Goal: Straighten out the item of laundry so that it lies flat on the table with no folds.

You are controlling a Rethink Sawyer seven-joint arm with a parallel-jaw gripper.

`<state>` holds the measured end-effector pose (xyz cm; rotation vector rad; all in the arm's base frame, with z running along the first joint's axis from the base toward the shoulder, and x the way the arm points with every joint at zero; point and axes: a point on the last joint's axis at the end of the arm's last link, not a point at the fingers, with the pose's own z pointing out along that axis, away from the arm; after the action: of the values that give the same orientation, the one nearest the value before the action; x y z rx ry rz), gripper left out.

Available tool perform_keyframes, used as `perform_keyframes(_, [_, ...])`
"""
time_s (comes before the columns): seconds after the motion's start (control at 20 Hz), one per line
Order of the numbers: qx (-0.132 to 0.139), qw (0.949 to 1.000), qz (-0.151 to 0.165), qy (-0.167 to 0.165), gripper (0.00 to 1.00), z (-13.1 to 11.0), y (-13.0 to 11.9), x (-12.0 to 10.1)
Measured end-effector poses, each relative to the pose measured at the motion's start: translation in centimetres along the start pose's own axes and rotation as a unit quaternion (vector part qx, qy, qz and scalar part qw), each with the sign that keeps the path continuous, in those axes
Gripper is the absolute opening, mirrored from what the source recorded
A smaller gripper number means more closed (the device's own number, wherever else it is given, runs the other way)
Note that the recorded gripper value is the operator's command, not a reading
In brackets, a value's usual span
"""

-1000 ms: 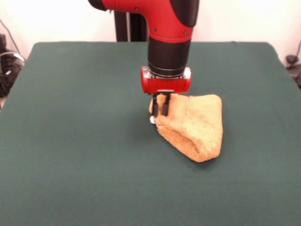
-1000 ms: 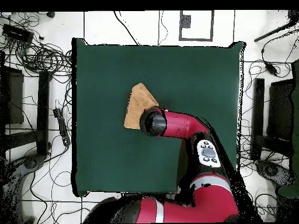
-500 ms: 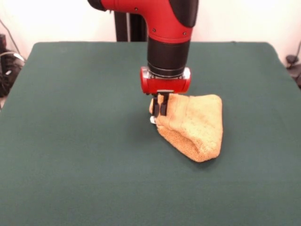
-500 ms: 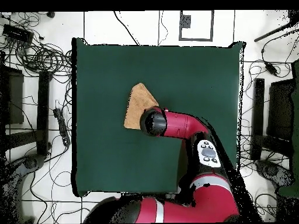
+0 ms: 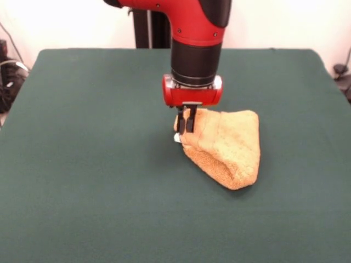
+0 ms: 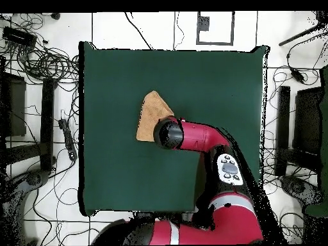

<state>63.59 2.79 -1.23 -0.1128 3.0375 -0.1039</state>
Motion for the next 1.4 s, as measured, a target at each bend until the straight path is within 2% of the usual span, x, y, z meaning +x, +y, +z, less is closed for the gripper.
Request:
perform_keyframes(0.45, [0.016, 0.9991, -0.011, 0.039, 0.00, -6.8, 0.7, -1.6])
perform_keyframes(0.65, [0.019, 0.9989, -0.013, 0.040, 0.00, -9.5, 1.1, -2.9])
perform_keyframes(0.9, [0.022, 0.9994, -0.013, 0.024, 0.00, -11.0, 1.2, -4.4])
perform_keyframes(1.4, [0.030, 0.9992, -0.011, 0.021, 0.00, -11.9, 0.5, -5.6])
